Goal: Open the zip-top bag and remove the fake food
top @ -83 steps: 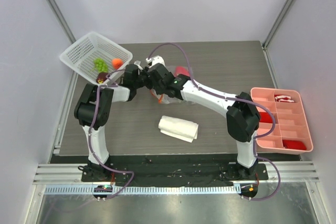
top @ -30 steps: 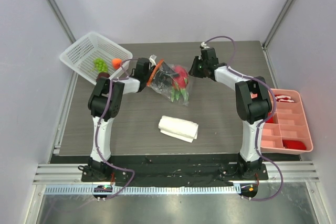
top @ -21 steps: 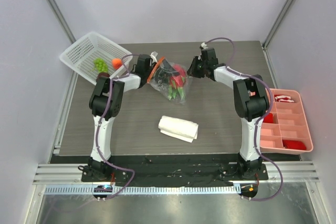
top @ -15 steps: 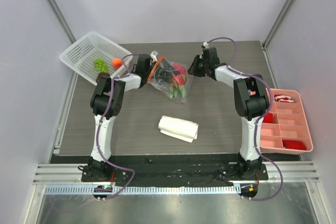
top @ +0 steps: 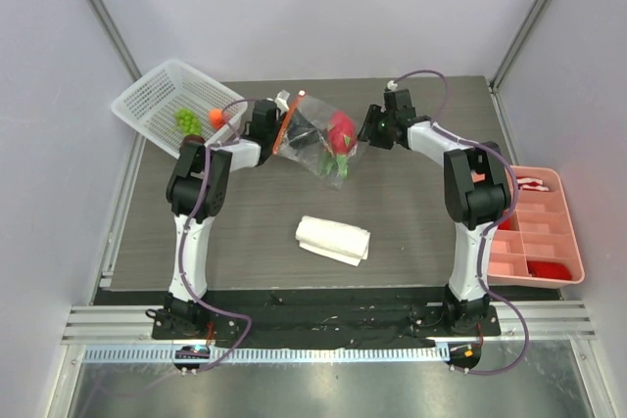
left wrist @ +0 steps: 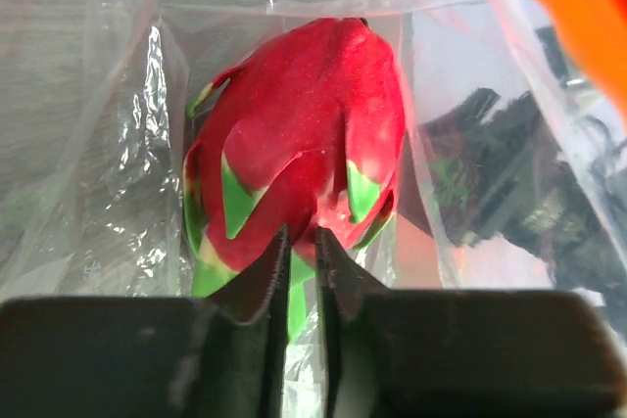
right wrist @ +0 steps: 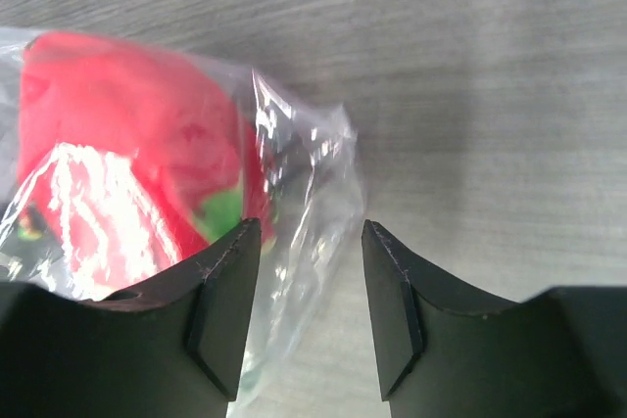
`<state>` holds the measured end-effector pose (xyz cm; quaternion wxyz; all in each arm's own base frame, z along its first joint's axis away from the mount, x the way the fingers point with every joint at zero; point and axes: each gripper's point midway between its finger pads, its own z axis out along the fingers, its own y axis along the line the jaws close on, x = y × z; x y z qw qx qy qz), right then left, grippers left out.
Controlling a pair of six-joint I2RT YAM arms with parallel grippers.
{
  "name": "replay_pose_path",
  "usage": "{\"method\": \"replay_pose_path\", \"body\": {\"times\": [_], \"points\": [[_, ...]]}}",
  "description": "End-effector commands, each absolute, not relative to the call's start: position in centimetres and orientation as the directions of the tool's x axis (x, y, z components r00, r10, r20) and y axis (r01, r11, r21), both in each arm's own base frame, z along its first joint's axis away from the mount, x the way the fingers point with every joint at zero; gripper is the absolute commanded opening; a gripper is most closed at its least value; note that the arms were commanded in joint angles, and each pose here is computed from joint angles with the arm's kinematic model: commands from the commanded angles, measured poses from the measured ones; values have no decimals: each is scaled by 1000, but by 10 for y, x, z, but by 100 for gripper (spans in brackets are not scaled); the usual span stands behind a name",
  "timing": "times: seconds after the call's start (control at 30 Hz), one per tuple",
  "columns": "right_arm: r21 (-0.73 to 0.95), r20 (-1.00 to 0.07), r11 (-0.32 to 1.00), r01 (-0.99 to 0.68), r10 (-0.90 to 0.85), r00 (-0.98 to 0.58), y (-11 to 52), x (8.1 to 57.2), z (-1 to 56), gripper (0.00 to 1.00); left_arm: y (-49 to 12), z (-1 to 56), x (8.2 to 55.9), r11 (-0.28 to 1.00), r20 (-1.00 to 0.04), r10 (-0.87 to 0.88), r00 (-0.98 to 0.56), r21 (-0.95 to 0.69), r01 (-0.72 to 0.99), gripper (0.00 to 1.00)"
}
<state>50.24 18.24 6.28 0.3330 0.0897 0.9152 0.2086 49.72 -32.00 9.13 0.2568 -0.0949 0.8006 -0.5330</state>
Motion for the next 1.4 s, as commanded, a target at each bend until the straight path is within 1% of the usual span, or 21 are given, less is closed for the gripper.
{"method": "replay_pose_path", "body": {"times": [0.0,0.07,0.1,0.13,0.2,0.23,0.27,0.3,0.4,0.43,0.47,0.5,0.63,0.67,0.73,0.83,0.97,1.07,1.2,1.37], "points": [[501,-621,865,-14,348,-702,189,503,117,53,-330,85,473,444,-332,-374,-866,-884,146,26],[491,-635,871,-16,346,-691,188,515,120,52,-328,91,471,457,-359,-363,-860,-873,172,39],[484,-641,875,-21,338,-690,187,519,120,52,-327,91,470,471,-383,-347,-856,-861,194,51],[485,-645,874,-30,334,-688,191,528,119,50,-328,91,471,478,-384,-335,-861,-856,196,63],[493,-624,869,-39,322,-712,196,535,112,46,-329,92,471,482,-398,-316,-862,-849,215,84],[515,-629,853,-84,310,-713,206,541,122,44,-329,93,473,488,-413,-307,-858,-842,231,87],[520,-612,850,-81,305,-730,209,543,111,43,-329,91,474,495,-418,-303,-857,-837,233,90],[523,-614,847,-90,301,-730,210,545,112,43,-329,90,475,499,-426,-300,-853,-832,240,92],[511,-632,852,-111,285,-721,212,555,110,43,-330,90,480,497,-453,-304,-838,-826,266,93],[526,-638,839,-141,279,-718,218,559,118,43,-331,91,481,494,-460,-308,-833,-825,274,94],[532,-633,832,-155,270,-725,222,560,117,43,-333,91,483,487,-469,-315,-825,-826,284,96],[539,-610,829,-149,262,-748,225,559,105,43,-333,90,484,488,-471,-320,-822,-826,283,96],[563,-585,810,-161,254,-770,233,560,98,42,-334,95,492,453,-487,-374,-789,-839,302,96],[563,-585,809,-168,246,-773,235,558,97,41,-335,95,493,442,-478,-389,-788,-847,296,95],[560,-576,811,-166,239,-782,237,551,93,41,-335,98,498,437,-498,-411,-763,-843,315,92],[589,-557,790,-168,247,-793,241,540,91,41,-336,91,508,457,-504,-415,-758,-836,305,92],[615,-543,770,-171,257,-799,247,530,92,40,-343,90,511,442,-495,-414,-764,-843,306,93],[657,-511,732,-182,255,-821,265,519,90,37,-345,93,511,441,-494,-409,-767,-843,309,93],[663,-510,717,-215,223,-830,287,510,86,36,-350,96,511,435,-498,-404,-767,-842,318,94],[692,-482,687,-222,211,-850,302,494,84,33,-351,98,512,403,-484,-415,-770,-857,322,95]]}}
